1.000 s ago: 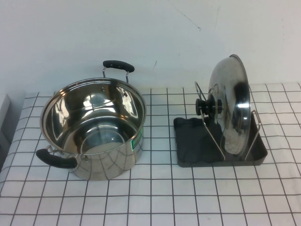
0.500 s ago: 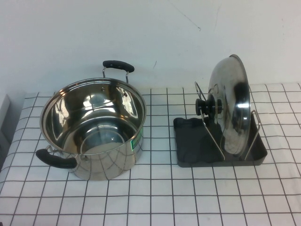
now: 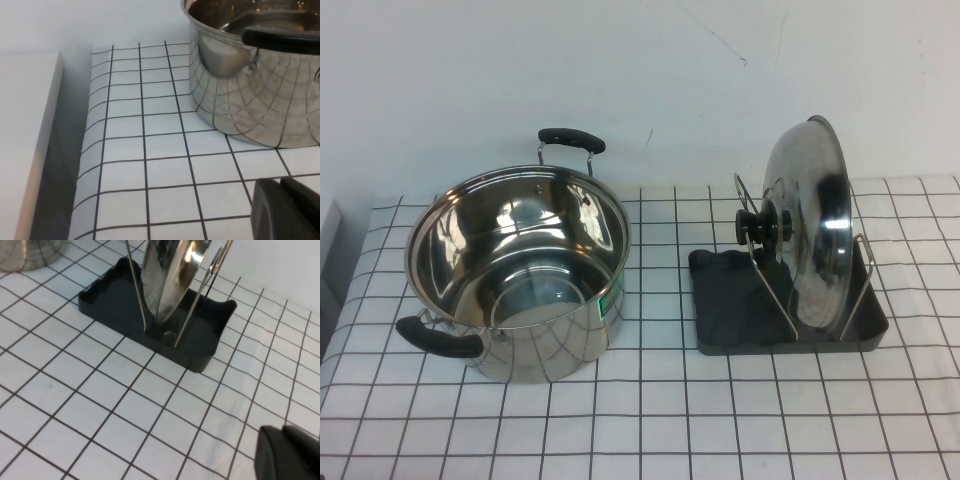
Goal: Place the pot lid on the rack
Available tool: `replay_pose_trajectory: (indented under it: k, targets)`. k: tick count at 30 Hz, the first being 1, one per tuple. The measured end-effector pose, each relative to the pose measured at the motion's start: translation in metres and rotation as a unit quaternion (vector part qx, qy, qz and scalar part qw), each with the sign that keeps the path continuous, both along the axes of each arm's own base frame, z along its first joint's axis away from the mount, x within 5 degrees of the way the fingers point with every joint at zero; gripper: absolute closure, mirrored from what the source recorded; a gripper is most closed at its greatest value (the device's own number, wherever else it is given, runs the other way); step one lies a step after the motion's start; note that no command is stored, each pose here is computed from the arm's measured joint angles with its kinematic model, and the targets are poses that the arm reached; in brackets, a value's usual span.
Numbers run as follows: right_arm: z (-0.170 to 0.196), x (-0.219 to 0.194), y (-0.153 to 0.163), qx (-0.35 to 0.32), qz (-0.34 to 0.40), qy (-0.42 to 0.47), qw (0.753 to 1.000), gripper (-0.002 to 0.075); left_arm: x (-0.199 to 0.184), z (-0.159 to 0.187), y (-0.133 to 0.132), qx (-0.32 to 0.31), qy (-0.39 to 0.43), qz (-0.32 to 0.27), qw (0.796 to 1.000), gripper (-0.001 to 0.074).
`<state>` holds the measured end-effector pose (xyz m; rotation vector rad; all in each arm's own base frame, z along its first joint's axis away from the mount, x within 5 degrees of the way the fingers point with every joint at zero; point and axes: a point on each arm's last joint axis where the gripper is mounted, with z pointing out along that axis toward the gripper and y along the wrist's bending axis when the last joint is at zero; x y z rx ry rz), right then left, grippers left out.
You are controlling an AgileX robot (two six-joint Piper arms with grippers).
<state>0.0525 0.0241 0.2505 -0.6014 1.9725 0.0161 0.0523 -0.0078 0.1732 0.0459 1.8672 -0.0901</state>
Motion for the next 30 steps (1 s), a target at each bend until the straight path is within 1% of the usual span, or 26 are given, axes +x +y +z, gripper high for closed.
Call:
replay_pose_trajectory:
  k: [30]
  targets:
    - [0.0000,0.0000,0.0000,0.000,0.000,0.000,1.000,0.0727,0.0000,-0.0002,0.0009,0.002,0.001,0.004,1.000,0.0737]
